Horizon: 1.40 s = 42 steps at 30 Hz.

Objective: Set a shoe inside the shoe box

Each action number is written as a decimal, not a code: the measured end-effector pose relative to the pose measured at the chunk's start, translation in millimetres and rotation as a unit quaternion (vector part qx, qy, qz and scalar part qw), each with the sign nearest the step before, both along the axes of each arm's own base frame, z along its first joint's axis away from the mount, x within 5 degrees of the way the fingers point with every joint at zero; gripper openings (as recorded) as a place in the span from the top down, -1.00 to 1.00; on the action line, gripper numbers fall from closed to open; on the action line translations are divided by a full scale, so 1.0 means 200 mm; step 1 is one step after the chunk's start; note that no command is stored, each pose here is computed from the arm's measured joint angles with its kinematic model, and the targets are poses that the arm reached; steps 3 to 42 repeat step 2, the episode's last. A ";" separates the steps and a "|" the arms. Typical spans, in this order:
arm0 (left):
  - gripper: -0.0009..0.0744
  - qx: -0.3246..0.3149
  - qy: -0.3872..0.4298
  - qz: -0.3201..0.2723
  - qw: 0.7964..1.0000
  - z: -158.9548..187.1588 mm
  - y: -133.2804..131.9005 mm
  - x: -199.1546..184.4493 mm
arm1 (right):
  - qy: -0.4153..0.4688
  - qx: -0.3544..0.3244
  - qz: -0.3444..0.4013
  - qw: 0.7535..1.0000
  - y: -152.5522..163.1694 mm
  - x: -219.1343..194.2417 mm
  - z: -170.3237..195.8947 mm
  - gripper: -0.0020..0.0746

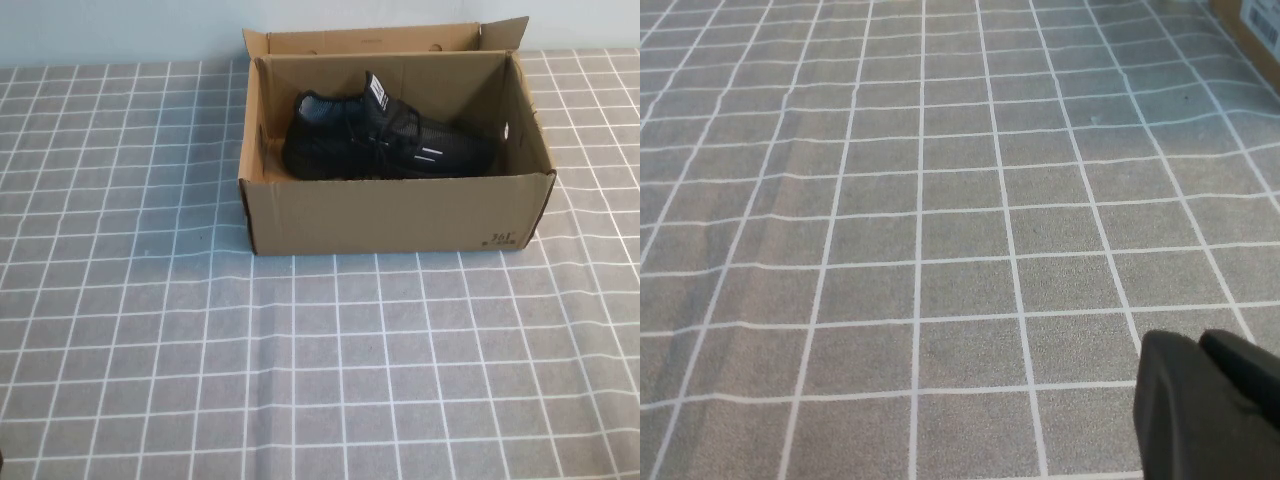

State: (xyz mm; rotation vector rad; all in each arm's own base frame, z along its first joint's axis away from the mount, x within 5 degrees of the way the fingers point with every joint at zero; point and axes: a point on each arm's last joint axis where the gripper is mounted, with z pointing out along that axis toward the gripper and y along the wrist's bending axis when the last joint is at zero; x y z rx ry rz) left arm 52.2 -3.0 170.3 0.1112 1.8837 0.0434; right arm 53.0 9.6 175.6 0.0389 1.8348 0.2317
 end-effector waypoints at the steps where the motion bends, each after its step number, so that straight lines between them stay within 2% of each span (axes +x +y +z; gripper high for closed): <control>1: 0.97 0.000 0.000 0.000 1.000 0.00 0.00 0.00 | 0.000 0.000 0.000 1.000 0.00 0.00 0.00 0.99; 42: 0.97 0.000 0.000 -0.001 1.000 0.00 0.00 0.00 | 0.000 0.000 0.000 1.000 0.00 0.00 0.00 0.99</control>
